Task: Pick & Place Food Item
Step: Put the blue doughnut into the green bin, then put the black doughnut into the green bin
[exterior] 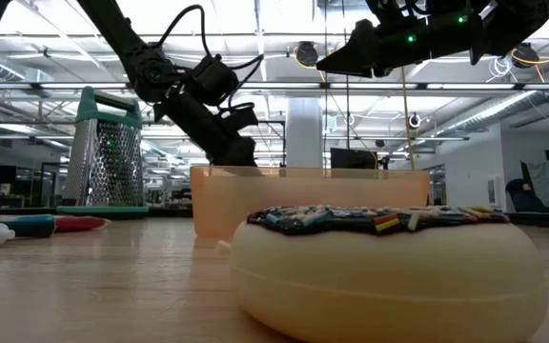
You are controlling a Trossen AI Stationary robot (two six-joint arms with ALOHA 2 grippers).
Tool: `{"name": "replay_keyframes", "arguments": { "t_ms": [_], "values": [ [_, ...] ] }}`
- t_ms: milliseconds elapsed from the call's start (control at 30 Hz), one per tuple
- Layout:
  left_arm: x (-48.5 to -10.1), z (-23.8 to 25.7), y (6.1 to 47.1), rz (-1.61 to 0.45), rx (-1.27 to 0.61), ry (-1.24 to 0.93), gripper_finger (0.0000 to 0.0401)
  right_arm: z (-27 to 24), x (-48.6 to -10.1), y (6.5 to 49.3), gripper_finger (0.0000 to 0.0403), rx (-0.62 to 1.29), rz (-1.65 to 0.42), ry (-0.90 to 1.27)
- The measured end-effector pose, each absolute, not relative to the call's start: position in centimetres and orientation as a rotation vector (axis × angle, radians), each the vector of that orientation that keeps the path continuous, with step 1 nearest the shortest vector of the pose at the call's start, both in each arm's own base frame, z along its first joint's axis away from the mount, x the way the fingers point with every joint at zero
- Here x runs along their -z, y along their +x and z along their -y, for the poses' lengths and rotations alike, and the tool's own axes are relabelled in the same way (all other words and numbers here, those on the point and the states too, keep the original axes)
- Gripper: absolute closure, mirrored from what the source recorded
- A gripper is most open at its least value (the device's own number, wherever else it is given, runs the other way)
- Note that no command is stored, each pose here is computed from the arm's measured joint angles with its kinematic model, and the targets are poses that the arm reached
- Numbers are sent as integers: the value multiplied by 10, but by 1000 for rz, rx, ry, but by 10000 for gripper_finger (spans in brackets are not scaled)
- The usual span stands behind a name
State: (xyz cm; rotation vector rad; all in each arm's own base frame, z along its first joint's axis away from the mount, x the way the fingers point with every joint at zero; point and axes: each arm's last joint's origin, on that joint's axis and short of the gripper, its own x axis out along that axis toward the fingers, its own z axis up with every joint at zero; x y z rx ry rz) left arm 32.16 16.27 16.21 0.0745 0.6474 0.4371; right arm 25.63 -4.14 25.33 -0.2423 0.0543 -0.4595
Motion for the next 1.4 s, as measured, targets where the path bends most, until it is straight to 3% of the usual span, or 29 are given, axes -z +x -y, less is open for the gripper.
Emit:
{"name": "replay_keyframes", "arguments": {
  "t_ms": [533,733,933,1167,1400],
  "values": [
    [-202,-153,315,-572,-451,134,151,41,-253,256,241,459,-62,-243],
    [-215,-134,310,-552,-297,-49,157,41,-253,256,244,458,-61,-243],
    [-238,-90,312,-488,-22,-117,158,41,-253,256,241,458,-61,-243],
    [-253,-23,304,-553,190,-130,158,39,-253,257,244,450,-59,-244],
    [-268,50,283,-593,168,-127,158,21,-256,258,242,381,-14,-240]
  ]
}}
